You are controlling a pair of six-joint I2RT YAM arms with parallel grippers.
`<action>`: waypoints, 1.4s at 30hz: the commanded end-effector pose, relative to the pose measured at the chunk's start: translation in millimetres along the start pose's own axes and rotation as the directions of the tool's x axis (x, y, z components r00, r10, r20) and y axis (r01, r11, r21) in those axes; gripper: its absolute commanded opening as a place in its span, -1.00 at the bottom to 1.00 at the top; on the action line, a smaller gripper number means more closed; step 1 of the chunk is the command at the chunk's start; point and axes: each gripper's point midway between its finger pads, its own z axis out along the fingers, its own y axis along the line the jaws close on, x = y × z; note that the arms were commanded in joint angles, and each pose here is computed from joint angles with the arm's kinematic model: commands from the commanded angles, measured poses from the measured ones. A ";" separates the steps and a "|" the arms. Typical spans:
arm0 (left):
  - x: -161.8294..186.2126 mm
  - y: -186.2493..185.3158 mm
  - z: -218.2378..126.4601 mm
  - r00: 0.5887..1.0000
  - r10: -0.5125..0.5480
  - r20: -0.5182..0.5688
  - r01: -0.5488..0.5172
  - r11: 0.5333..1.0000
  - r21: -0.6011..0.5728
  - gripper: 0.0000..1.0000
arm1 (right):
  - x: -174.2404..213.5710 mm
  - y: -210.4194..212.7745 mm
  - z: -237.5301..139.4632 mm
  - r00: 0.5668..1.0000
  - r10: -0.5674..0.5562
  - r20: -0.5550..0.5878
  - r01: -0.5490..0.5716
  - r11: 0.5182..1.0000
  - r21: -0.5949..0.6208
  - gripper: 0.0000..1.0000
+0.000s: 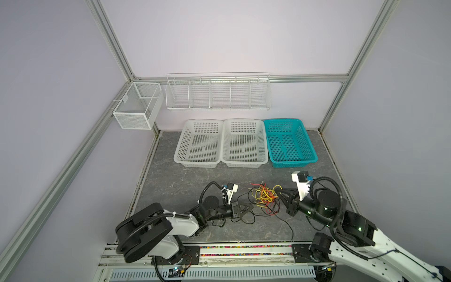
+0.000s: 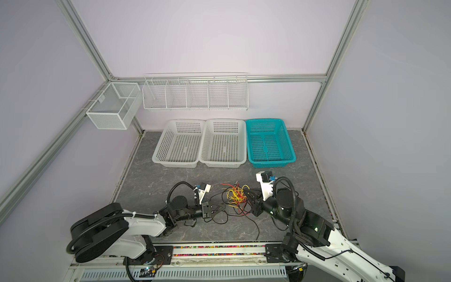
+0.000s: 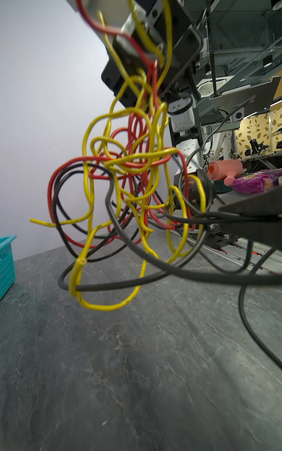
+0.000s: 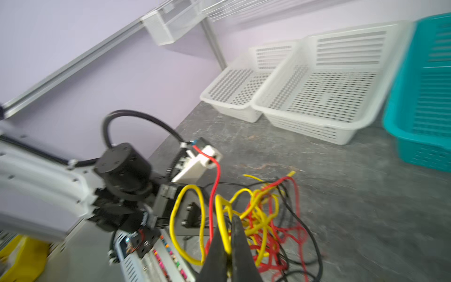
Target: Untangle the cables
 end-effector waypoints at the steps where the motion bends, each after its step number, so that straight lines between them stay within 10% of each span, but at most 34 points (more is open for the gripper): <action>1: 6.4 21.9 -14.7 0.997 0.044 -0.067 -0.058 0.974 -0.220 -1.00 | -0.1 -64.3 -20.2 0.993 0.066 0.099 -0.093 0.948 0.304 -0.88; 14: -34.4 4.0 -91.9 0.986 0.150 0.067 -0.107 0.895 -0.432 -1.00 | 69.7 -114.3 -17.6 0.983 0.146 -0.115 -0.062 0.842 0.535 -0.88; 20: -58.9 -36.3 -116.1 0.959 0.266 0.097 -0.187 0.852 -0.489 -1.00 | 97.8 -95.2 10.8 0.951 0.134 -0.278 -0.001 0.903 0.430 -0.82; 26: -75.0 -94.3 -118.4 0.940 0.325 0.107 -0.258 0.877 -0.404 -1.00 | 106.5 -73.7 30.8 0.921 0.048 -0.387 0.078 0.949 0.304 -0.13; 33: -82.2 -127.0 -108.9 0.935 0.346 0.081 -0.303 0.894 -0.329 -1.00 | 55.6 -14.8 42.1 0.949 -0.108 -0.297 0.126 0.991 0.040 0.41; 42: -88.4 -144.9 -93.3 0.938 0.331 0.101 -0.301 0.925 -0.232 -1.00 | 42.2 69.7 83.3 0.950 -0.234 -0.209 0.163 0.937 -0.310 0.48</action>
